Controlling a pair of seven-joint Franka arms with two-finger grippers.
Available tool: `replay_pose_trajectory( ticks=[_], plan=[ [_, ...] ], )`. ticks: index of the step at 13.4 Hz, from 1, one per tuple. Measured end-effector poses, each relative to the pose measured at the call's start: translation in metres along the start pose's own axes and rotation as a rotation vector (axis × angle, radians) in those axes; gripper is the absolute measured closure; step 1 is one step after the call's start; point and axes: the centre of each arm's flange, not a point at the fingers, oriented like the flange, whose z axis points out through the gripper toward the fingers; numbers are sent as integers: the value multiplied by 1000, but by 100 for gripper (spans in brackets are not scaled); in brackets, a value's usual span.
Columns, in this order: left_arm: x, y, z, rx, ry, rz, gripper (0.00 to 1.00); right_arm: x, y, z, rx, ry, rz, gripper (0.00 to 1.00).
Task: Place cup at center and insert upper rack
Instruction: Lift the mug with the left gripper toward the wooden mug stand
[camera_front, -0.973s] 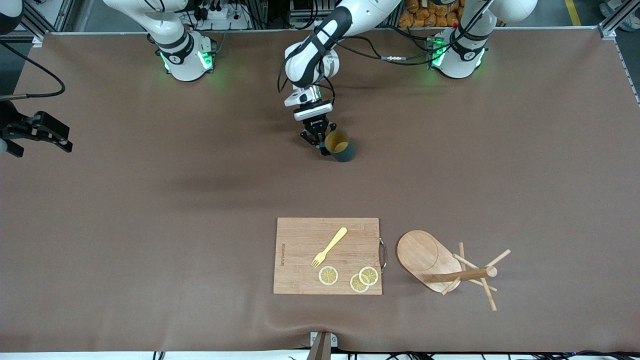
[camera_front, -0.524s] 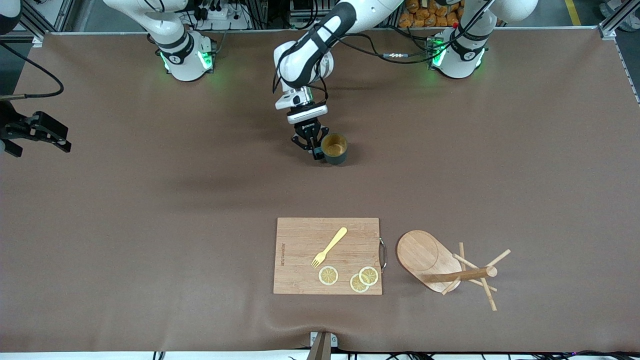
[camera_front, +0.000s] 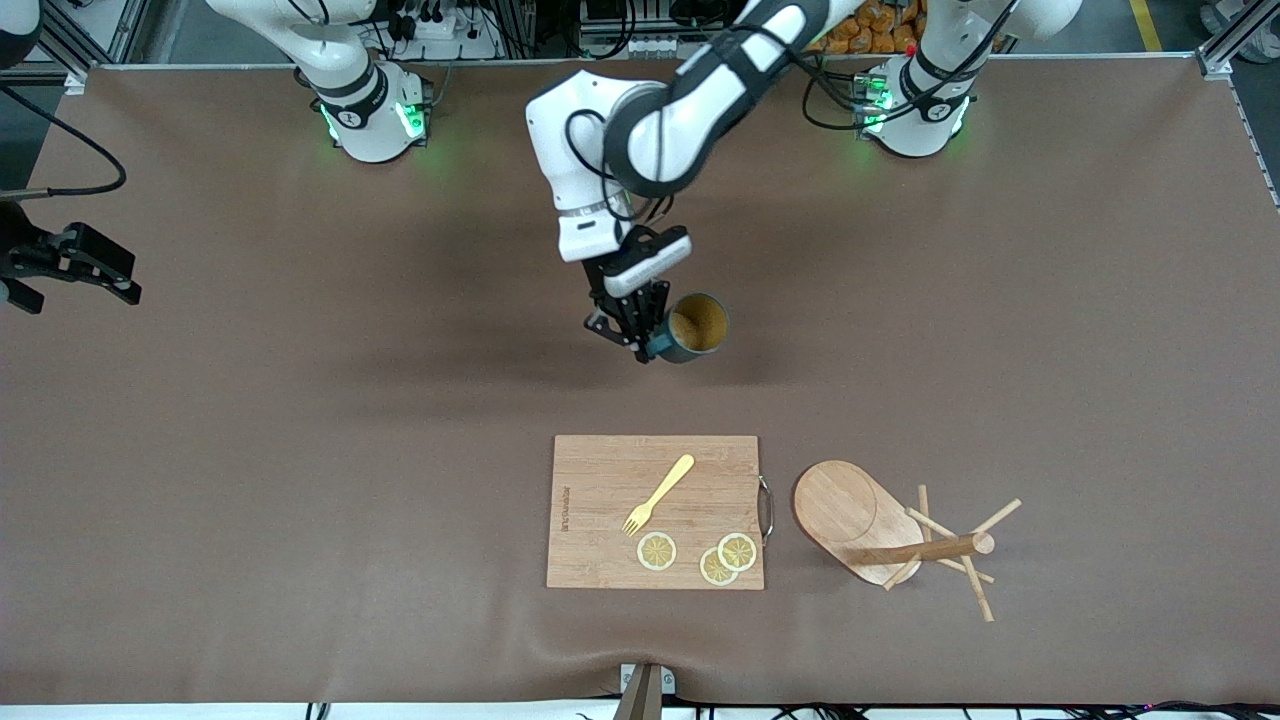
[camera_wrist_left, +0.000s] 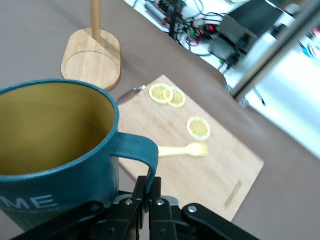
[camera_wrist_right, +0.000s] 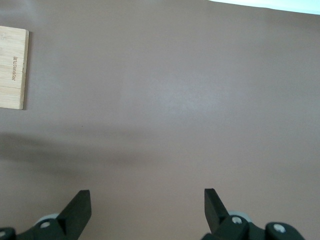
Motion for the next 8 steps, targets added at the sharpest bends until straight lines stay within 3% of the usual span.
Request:
replay_pose_trajectory(
  ticks=[5,8],
  plan=[
    [98,32,19,13,-153,-248,94,-1,3,0,0,0,6,0],
    [146,34,25,43,-271,-239,94,-1,4,0,0,-1,7,0]
  ],
)
